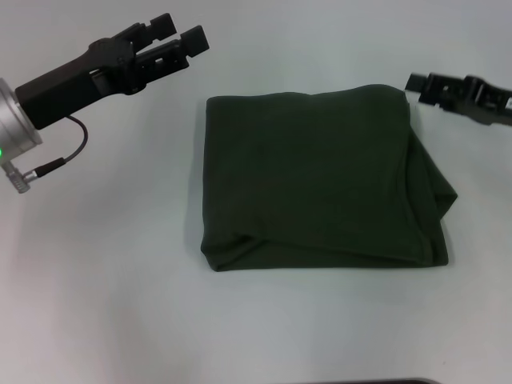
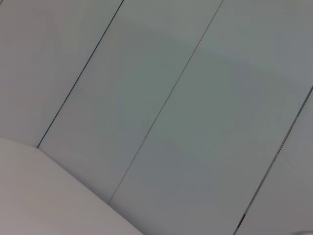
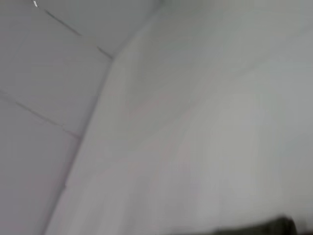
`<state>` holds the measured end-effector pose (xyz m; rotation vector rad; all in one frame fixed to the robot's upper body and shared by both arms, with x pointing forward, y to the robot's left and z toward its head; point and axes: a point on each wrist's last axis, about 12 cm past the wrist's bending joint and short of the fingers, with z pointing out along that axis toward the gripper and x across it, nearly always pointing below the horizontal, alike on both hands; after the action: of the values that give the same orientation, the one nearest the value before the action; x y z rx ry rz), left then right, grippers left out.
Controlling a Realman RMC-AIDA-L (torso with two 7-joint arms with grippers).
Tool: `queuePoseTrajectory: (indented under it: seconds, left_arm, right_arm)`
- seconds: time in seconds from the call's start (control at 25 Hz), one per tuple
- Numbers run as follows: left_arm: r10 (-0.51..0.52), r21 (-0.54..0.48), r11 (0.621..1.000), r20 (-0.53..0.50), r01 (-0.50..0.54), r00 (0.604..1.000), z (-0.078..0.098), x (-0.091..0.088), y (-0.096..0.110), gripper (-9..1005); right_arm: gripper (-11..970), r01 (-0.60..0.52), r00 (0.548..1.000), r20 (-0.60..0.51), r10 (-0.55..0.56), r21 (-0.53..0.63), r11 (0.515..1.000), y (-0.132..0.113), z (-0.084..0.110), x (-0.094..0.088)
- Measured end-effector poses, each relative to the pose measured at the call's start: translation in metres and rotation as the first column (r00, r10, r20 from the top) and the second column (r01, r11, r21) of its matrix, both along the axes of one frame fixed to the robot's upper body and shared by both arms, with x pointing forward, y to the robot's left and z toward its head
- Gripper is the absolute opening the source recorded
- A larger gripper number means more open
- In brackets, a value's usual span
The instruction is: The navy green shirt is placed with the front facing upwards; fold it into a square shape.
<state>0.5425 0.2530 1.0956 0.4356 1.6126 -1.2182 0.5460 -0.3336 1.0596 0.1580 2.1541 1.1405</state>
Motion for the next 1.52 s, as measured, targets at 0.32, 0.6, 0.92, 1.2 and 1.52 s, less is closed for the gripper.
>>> queuePoseTrajectory:
  seconds: [0.32, 0.6, 0.92, 1.2, 1.52]
  left_arm:
    - [0.002, 0.004, 1.0, 0.002, -0.002, 1.0, 0.001, 0.0, 0.002, 952]
    - [0.004, 0.008, 1.0, 0.007, -0.004, 1.0, 0.0, -0.001, 0.003, 952]
    - [0.005, 0.009, 1.0, 0.008, -0.005, 1.0, 0.0, -0.001, 0.004, 952]
    - [0.005, 0.008, 1.0, 0.006, -0.005, 1.0, -0.001, -0.002, 0.004, 952]
    - [0.011, 0.007, 1.0, -0.002, -0.011, 1.0, -0.003, -0.004, 0.004, 951]
  right_arm:
    - [573, -0.001, 1.0, -0.021, 0.0, -0.006, 1.0, -0.004, 0.013, 0.015]
    - [566, -0.069, 0.997, -0.027, 0.069, 0.023, 0.997, 0.011, 0.02, 0.021]
    - [297, -0.15, 0.988, -0.026, 0.15, 0.002, 0.989, 0.043, 0.014, 0.026]
    - [62, -0.151, 0.987, -0.068, 0.143, -0.137, 0.979, 0.064, -0.006, 0.032]
    - [35, -0.114, 0.993, -0.064, 0.103, -0.201, 0.973, 0.059, -0.016, 0.031]
